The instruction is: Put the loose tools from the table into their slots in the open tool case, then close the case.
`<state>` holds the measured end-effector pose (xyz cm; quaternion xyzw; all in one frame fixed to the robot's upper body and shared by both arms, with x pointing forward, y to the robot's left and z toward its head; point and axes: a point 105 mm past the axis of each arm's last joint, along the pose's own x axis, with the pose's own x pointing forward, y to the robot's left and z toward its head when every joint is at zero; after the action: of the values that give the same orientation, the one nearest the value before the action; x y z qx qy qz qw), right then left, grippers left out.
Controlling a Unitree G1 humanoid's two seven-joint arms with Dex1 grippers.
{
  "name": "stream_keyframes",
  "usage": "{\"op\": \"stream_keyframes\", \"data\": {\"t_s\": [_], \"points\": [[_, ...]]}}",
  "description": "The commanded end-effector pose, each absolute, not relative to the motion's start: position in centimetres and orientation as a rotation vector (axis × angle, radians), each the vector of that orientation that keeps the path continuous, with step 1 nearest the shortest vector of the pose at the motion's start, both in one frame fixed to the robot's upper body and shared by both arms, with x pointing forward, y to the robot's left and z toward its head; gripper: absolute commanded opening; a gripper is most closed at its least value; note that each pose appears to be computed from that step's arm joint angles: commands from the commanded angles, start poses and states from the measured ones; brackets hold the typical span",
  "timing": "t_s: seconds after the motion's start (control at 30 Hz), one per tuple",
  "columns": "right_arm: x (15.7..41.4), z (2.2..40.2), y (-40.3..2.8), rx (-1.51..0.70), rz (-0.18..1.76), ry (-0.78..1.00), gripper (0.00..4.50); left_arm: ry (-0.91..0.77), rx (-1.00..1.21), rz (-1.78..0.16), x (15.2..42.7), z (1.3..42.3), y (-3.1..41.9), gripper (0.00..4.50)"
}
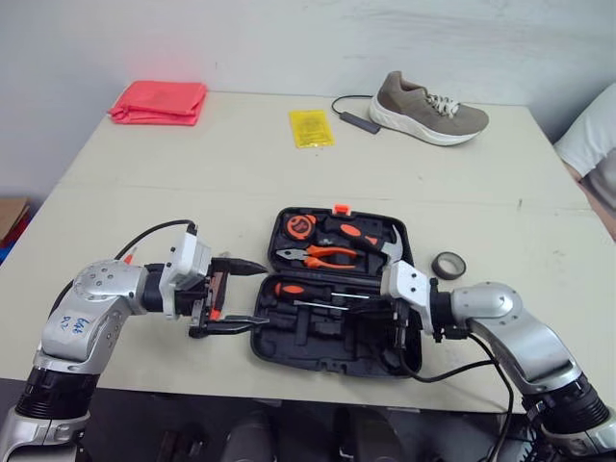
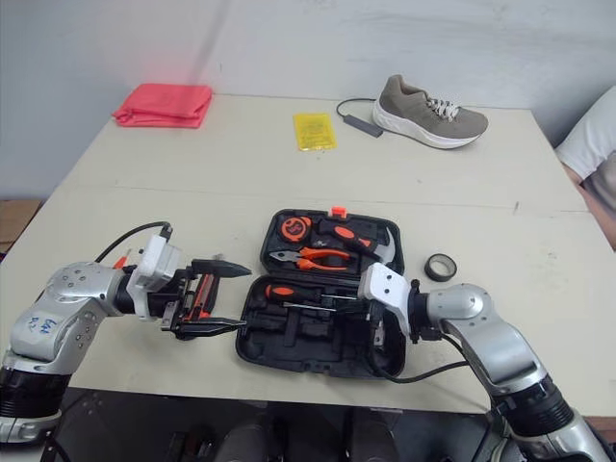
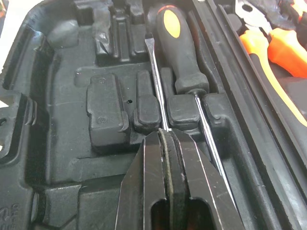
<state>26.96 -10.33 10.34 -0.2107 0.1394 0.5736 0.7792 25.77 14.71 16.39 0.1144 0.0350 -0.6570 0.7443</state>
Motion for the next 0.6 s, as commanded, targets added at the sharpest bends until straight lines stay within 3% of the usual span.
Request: {"op": "stream_keyframes", "data": {"t_s": [0.03,0.2,0.3,0.4,0.53,0.6], "points": [[26.4,9.6,-10.3,-0.39,1.246,0.316,0.03,0.026,0.311,-1.409,25.9,17.6,14.8,4.5],[26.2,15.0,-13.0,-0.27,1.175,0.044,0.03,-0.035,0.249,-1.218,27.0,19.2,18.2,4.5],[24.4,16.6,-16.1,-0.298,1.139,0.029,0.96,0.029,0.314,-1.033,27.1,18.4,23.6,4.5],[22.8,16.3,-19.8,-0.385,1.056,0.088,2.5,0.055,0.335,-0.833,27.1,18.7,29.0,4.5],[21.0,16.6,-25.3,-0.461,0.909,0.065,4.47,0.128,0.363,-0.626,24.7,18.3,35.7,4.5],[20.0,16.7,-28.3,-0.476,0.821,0.055,4.47,0.143,0.365,-0.499,23.4,18.4,39.0,4.5]]}}
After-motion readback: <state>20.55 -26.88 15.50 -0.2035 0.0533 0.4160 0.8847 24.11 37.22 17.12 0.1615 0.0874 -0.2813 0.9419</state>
